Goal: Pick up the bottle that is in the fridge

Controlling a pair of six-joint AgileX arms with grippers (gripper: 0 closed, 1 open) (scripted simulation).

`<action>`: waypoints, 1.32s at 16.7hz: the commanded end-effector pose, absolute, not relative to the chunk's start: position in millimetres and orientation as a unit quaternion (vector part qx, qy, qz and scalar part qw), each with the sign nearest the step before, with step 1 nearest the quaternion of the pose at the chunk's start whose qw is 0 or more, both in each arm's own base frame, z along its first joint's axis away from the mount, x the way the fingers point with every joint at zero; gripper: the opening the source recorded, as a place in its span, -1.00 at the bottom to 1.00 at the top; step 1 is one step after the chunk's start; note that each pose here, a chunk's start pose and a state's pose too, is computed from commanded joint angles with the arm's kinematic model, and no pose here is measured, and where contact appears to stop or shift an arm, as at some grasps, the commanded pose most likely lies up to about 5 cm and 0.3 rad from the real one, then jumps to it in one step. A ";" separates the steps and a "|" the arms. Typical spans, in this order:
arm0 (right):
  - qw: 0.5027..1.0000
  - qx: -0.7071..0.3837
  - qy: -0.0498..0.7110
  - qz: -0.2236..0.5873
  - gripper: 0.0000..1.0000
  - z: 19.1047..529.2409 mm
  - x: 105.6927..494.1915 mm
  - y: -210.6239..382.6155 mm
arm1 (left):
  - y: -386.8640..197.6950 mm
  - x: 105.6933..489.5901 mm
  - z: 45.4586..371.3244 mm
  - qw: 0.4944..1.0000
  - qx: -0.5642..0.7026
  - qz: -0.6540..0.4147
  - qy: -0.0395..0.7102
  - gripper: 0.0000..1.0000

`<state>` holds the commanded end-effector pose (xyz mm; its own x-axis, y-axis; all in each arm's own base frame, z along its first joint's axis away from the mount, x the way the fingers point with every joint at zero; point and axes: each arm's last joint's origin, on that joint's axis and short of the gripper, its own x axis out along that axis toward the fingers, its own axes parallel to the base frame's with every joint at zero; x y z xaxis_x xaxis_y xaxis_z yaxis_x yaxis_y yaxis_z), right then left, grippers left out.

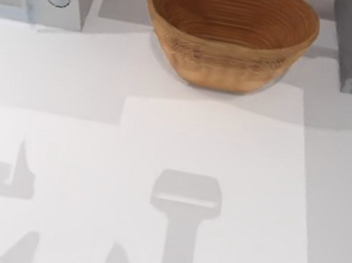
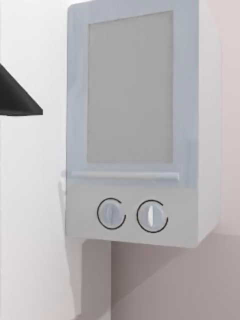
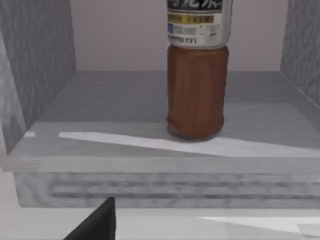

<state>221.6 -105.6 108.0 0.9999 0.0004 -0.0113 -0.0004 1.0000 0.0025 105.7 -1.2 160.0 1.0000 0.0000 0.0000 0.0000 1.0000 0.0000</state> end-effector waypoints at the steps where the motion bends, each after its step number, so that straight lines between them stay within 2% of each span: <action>1: 1.000 0.001 0.006 -0.001 1.00 107.8 232.4 -108.4 | -1.2 105.7 160.0 1.000 0.000 0.000 0.000 1.00; 8: 1.000 -0.005 -0.005 -0.004 1.00 123.0 354.2 -120.9 | -1.2 105.7 160.0 1.000 0.000 0.000 0.000 1.00; 11: 1.000 -0.004 -0.003 -0.005 1.00 131.5 394.8 -113.2 | -1.2 105.7 160.0 1.000 0.000 0.000 0.000 1.00; 14: 1.000 -0.003 0.002 -0.005 1.00 135.4 412.2 -106.0 | -1.2 105.7 160.0 1.000 0.000 0.000 0.000 1.00; 19: 1.000 -0.003 0.000 -0.006 1.00 136.8 412.4 -107.3 | -1.2 105.7 160.0 1.000 0.000 0.000 0.000 1.00; 22: 1.000 -0.002 0.005 -0.005 1.00 132.9 428.3 -107.3 | -1.2 105.7 160.0 1.000 0.000 0.000 0.000 1.00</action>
<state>428.3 -107.3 132.9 0.9999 -0.0097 -0.0101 0.0097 0.9999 -0.0043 105.7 -1.2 160.0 1.0000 0.0000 0.0000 0.0000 1.0000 0.0000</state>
